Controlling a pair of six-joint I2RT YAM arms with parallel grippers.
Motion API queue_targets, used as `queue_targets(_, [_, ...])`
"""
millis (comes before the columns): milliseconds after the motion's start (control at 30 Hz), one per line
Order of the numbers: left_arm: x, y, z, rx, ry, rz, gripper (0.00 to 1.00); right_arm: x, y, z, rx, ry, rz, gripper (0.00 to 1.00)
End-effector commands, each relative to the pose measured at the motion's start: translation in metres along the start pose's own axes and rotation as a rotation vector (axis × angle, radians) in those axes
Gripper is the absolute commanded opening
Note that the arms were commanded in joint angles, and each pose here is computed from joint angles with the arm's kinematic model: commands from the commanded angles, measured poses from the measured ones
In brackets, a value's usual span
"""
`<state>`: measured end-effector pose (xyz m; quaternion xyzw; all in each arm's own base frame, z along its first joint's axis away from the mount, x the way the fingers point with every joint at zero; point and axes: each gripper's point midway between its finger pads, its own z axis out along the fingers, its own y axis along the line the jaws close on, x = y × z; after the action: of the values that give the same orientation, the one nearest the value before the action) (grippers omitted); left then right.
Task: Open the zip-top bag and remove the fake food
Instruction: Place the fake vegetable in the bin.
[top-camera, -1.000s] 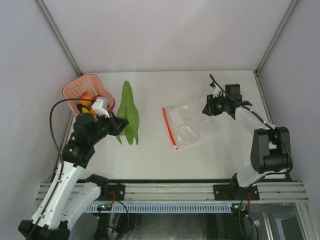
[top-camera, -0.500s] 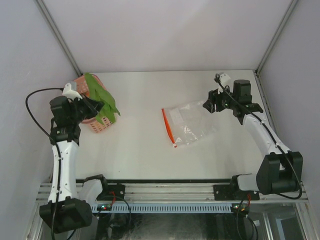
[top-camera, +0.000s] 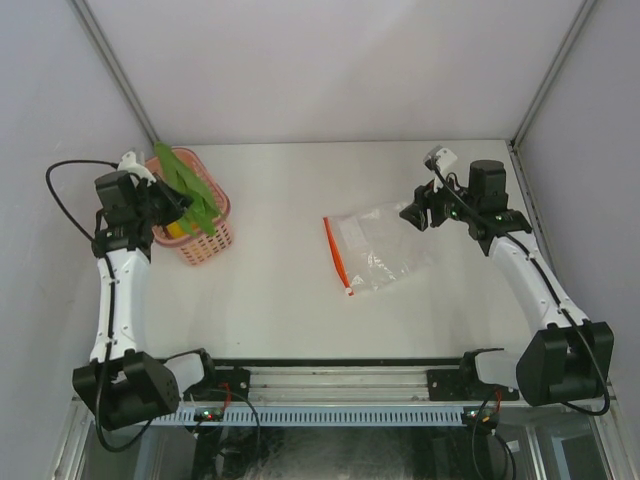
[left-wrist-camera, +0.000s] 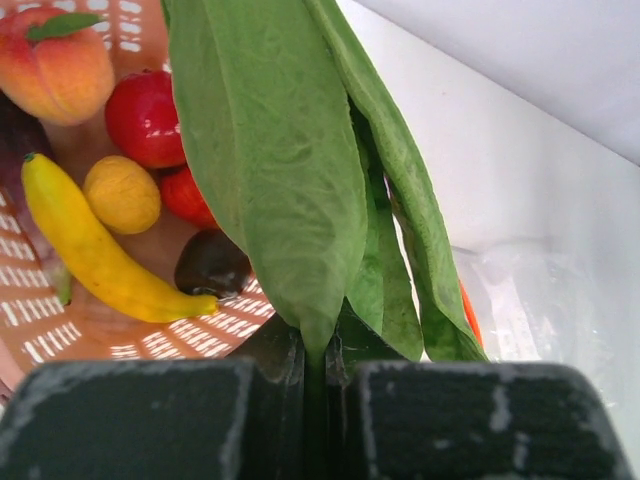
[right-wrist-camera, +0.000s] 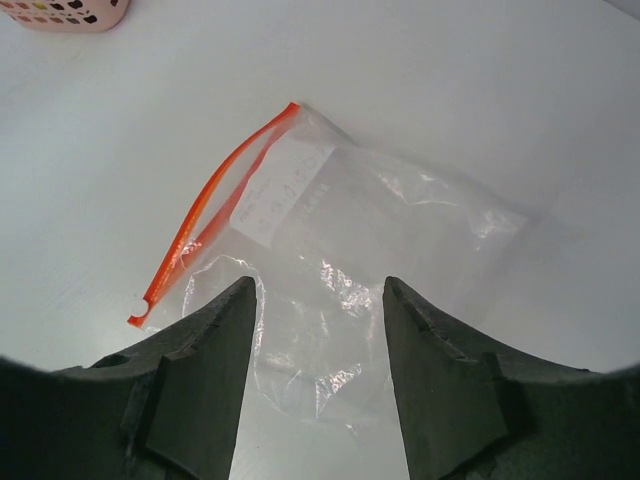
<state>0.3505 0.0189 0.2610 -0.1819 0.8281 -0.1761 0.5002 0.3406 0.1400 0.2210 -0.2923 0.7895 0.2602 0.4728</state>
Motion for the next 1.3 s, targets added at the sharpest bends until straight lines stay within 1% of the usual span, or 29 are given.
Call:
queue_targets(0, [-0.031,0.004,-0.003,-0.051,-0.053,0.084,0.01,-0.014,0.013,-0.007,-0.044,-0.047,-0.06,0.54])
queue_targets(167, [-0.027,0.021,0.01,-0.113,0.017,0.127,0.01,-0.012,0.013,-0.005,-0.051,-0.041,-0.054,0.53])
queue_targets(300, [-0.031,0.034,0.018,-0.167,0.047,0.167,0.01,-0.011,0.012,-0.005,-0.048,-0.038,-0.056,0.53])
queue_targets(567, [-0.031,0.05,0.033,-0.226,0.114,0.185,0.01,-0.006,0.015,-0.001,-0.074,-0.024,-0.053,0.53])
queue_targets(800, [-0.028,0.07,0.035,-0.323,0.155,0.21,0.0,-0.004,0.019,0.002,-0.095,-0.015,-0.06,0.53])
queue_targets(1033, [-0.022,0.082,0.044,-0.368,0.225,0.237,0.0,-0.002,0.02,0.003,-0.101,-0.009,-0.065,0.53])
queue_targets(1267, [-0.017,0.09,0.053,-0.432,0.304,0.308,0.0,-0.001,0.02,0.003,-0.103,-0.007,-0.067,0.53])
